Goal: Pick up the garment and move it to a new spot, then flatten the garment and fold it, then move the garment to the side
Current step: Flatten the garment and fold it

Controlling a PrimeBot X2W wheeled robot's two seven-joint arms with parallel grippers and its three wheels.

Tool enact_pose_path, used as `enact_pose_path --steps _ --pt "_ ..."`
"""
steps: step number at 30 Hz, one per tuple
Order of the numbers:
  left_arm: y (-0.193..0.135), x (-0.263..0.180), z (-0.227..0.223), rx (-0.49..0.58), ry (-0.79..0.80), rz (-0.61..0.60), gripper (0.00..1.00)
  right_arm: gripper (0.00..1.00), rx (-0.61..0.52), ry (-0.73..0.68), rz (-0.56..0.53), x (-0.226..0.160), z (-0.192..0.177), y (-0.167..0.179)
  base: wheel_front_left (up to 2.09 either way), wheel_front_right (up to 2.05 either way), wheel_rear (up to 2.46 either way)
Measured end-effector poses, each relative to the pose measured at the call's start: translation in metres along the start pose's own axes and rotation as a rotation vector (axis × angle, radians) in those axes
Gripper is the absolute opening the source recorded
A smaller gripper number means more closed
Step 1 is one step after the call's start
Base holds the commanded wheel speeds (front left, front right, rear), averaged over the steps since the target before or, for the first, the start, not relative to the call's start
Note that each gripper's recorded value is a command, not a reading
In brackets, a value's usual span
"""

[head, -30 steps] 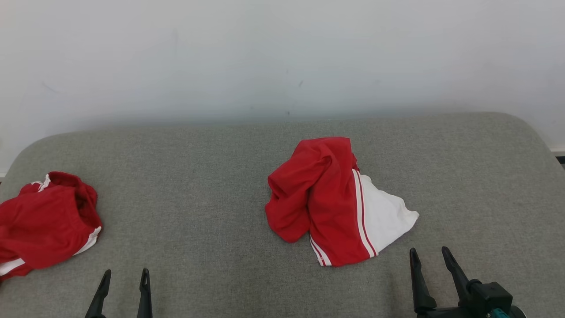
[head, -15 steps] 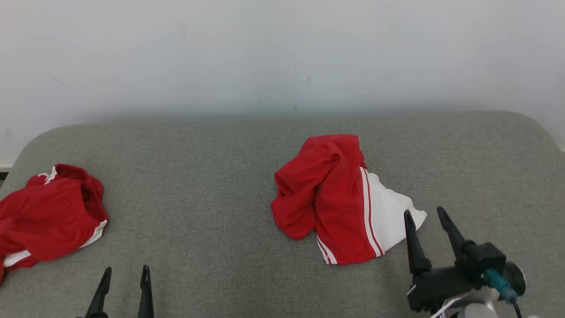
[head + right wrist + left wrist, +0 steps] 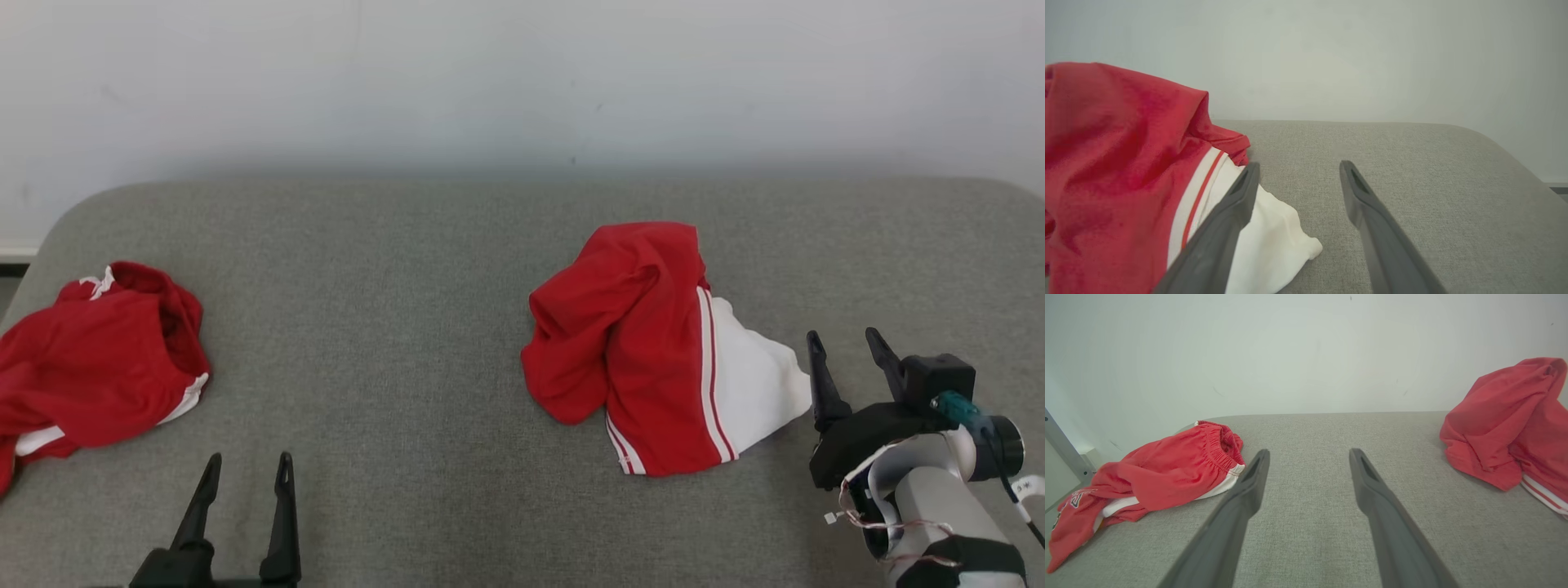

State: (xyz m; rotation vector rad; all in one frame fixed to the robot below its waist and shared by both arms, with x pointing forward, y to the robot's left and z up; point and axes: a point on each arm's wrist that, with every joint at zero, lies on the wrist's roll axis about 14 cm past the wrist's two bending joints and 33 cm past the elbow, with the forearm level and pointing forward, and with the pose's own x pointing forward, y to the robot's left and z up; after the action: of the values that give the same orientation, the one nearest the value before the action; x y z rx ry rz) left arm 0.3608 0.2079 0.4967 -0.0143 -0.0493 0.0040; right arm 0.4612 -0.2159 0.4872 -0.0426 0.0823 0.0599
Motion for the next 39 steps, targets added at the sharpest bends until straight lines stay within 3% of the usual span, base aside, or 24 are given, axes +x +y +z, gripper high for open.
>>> enact_pose_path --steps 7,17,20,21,25,31,39 --pt "-0.004 0.013 -0.008 0.004 0.022 -0.016 1.00 1.00 0.038 0.158 -0.029 0.016 -0.043 -0.008 0.00 0.00 0.00" --pt "-0.001 0.021 -0.011 0.007 0.029 -0.008 1.00 1.00 0.086 0.305 -0.041 0.010 -0.090 -0.002 0.00 0.00 0.00" --pt "0.001 0.024 -0.011 0.009 0.029 -0.003 1.00 0.18 0.105 0.308 -0.039 0.014 -0.091 0.002 0.00 0.00 0.00" --pt "0.001 0.025 -0.011 0.009 0.028 -0.002 1.00 0.00 0.106 0.308 -0.035 0.016 -0.091 0.003 0.00 0.00 0.00" --pt "0.003 0.025 -0.010 0.010 0.026 0.005 1.00 0.00 0.108 0.266 -0.015 0.025 -0.079 0.009 0.00 0.00 0.00" --pt "0.011 0.016 -0.009 0.008 0.027 0.030 1.00 0.00 0.070 0.048 0.039 0.037 -0.011 0.016 0.00 0.00 0.00" --pt "-0.003 0.012 0.001 -0.013 -0.007 -0.004 1.00 0.00 -0.071 -0.167 0.273 0.000 0.048 0.078 0.00 0.00 0.00"
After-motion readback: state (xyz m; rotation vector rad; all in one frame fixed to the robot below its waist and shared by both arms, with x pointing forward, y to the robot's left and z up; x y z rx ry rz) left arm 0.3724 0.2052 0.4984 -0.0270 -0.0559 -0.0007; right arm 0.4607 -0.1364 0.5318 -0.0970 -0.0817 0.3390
